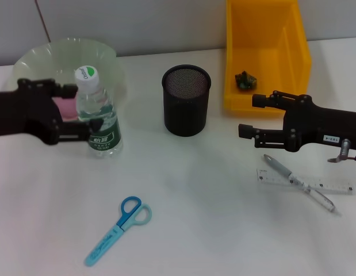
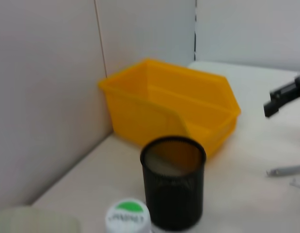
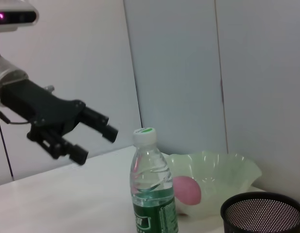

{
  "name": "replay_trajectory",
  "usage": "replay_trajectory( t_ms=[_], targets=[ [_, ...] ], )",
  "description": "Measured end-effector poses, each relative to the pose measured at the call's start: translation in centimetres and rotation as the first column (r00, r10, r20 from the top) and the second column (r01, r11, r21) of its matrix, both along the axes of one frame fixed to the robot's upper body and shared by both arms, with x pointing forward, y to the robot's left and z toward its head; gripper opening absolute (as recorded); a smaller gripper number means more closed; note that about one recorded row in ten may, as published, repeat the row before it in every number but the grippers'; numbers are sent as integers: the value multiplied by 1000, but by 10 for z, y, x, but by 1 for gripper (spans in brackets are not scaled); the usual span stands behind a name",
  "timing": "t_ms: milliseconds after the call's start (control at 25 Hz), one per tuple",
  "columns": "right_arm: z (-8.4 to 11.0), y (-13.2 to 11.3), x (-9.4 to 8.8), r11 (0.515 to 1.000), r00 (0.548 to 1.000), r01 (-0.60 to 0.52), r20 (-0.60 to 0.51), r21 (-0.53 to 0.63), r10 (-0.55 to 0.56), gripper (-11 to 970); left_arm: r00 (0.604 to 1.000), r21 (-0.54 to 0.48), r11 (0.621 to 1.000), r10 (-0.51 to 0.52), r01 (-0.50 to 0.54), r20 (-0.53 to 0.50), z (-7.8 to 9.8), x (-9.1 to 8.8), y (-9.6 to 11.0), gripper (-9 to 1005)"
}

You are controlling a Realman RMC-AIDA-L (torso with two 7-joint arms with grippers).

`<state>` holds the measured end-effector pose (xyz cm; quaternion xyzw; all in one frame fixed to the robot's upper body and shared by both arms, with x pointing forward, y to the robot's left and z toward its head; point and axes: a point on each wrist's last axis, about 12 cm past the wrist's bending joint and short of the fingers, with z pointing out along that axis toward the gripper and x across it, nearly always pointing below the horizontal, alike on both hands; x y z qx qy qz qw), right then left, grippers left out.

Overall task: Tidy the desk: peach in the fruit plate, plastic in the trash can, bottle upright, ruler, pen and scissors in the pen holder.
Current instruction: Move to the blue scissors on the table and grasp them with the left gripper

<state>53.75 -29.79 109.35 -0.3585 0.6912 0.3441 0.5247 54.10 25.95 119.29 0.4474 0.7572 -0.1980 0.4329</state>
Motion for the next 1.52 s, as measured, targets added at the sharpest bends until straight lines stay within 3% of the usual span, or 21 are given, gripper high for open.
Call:
replay_trajectory(
  t_ms=[280, 320, 480, 560, 960, 1320, 1520],
  targets=[
    [1, -2, 0, 1000, 1000, 2, 2, -5, -2, 840, 999, 41, 999, -5, 7, -43, -4, -3, -2, 813],
    [1, -2, 0, 1000, 1000, 2, 2, -5, -2, 840, 993, 105, 994, 7, 5, -115, -8, -9, -15, 813],
    [2, -4, 1, 1000, 1000, 9, 8, -5, -9, 840, 991, 138, 990, 23, -4, -135, -9, -10, -20, 812],
    [2, -4, 1, 1000, 1000, 10, 9, -6, -10, 840, 982, 212, 977, 73, -35, -176, -9, -12, -33, 812],
    [1, -10, -2, 999, 1000, 9, -14, -32, -10, 840, 963, 223, 974, 104, -48, -247, -16, -18, -40, 812],
    [3, -5, -11, 979, 977, -160, -164, -125, 138, 840, 942, 218, 973, 142, -76, -305, -22, -21, -38, 813],
    [8, -6, -10, 973, 974, -180, -168, -146, 155, 840, 931, 293, 954, 168, -70, -326, -31, -24, -49, 813]
  ],
)
